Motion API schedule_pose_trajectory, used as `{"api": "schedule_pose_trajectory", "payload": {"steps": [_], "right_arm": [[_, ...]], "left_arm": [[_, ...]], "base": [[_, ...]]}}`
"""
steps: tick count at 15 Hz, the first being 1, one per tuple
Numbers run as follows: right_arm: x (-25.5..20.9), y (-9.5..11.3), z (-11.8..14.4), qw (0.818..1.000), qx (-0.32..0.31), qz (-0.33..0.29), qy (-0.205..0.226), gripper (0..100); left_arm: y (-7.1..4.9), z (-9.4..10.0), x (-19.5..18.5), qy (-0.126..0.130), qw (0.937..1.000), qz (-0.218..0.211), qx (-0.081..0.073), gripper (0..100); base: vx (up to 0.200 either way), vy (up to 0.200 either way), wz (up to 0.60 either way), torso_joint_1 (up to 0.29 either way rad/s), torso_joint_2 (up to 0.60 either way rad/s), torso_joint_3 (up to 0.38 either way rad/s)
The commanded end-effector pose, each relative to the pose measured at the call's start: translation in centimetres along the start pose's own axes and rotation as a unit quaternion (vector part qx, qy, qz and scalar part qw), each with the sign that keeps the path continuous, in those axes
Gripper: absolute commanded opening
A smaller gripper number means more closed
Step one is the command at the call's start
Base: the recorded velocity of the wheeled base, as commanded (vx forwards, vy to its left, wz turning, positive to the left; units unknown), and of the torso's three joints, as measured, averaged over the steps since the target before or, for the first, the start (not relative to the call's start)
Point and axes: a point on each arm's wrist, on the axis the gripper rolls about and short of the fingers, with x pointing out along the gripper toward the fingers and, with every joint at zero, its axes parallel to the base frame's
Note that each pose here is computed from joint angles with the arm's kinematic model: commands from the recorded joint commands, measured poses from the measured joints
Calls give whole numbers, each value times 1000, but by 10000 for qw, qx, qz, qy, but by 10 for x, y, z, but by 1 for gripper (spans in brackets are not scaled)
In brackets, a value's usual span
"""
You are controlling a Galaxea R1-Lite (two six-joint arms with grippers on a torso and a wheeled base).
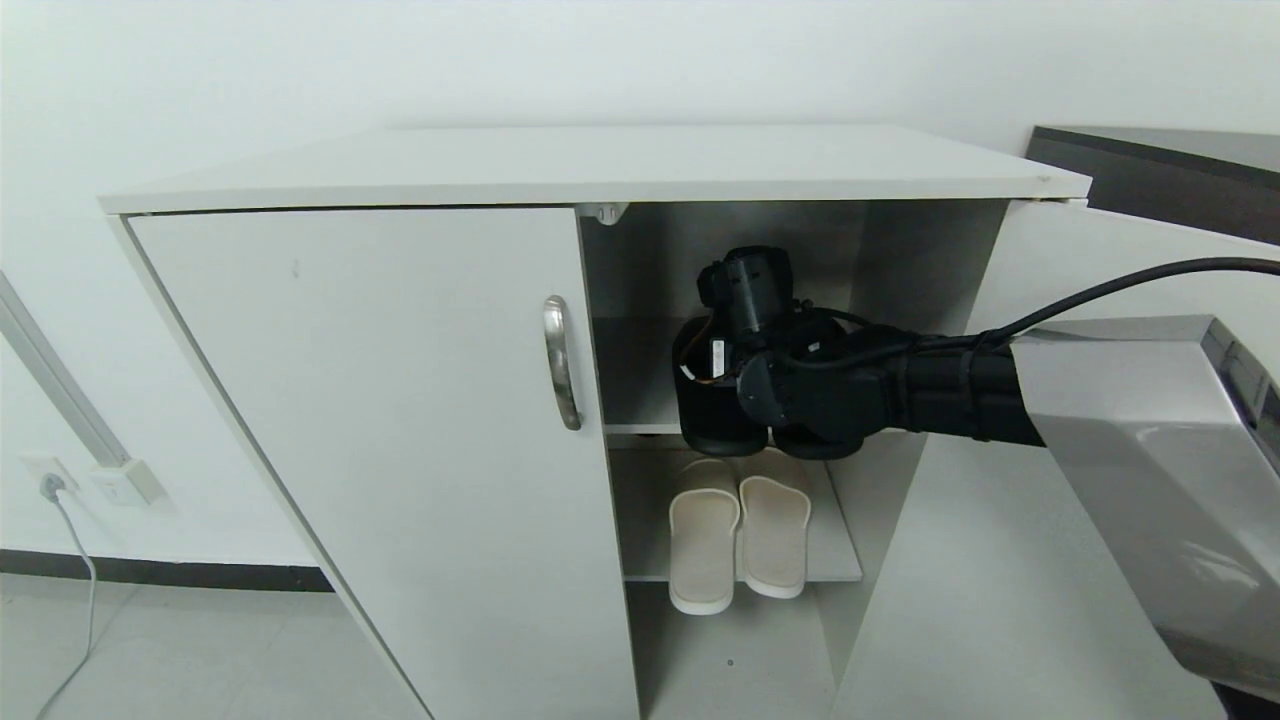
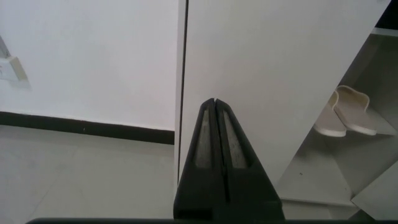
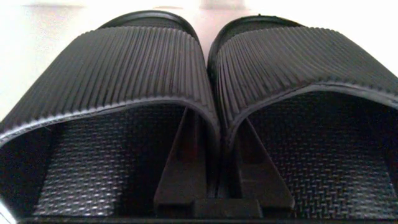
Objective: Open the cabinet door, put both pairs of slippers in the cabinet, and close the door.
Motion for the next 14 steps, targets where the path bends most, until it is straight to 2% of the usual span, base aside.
{"api": "schedule_pose_trajectory", "payload": {"steps": [1,6,7,14], "right_arm": [[4,2,-6,10000,-46,5,56,0],[6,0,-5,10000,9,-3,31,0],[6,0,-5,10000,30,-1,25,100],[2,1,-2,10000,29,15,18,100]], "left_arm": [[0,0,0,-1,10000,2,4,0],[0,0,0,-1,10000,2,-3,0],[0,0,0,-1,10000,2,-3,0],[0,0,0,-1,10000,2,-3,0]], "base": [[0,0,0,0,0,0],[0,0,0,0,0,0],[0,0,0,0,0,0],[0,0,0,0,0,0]]}}
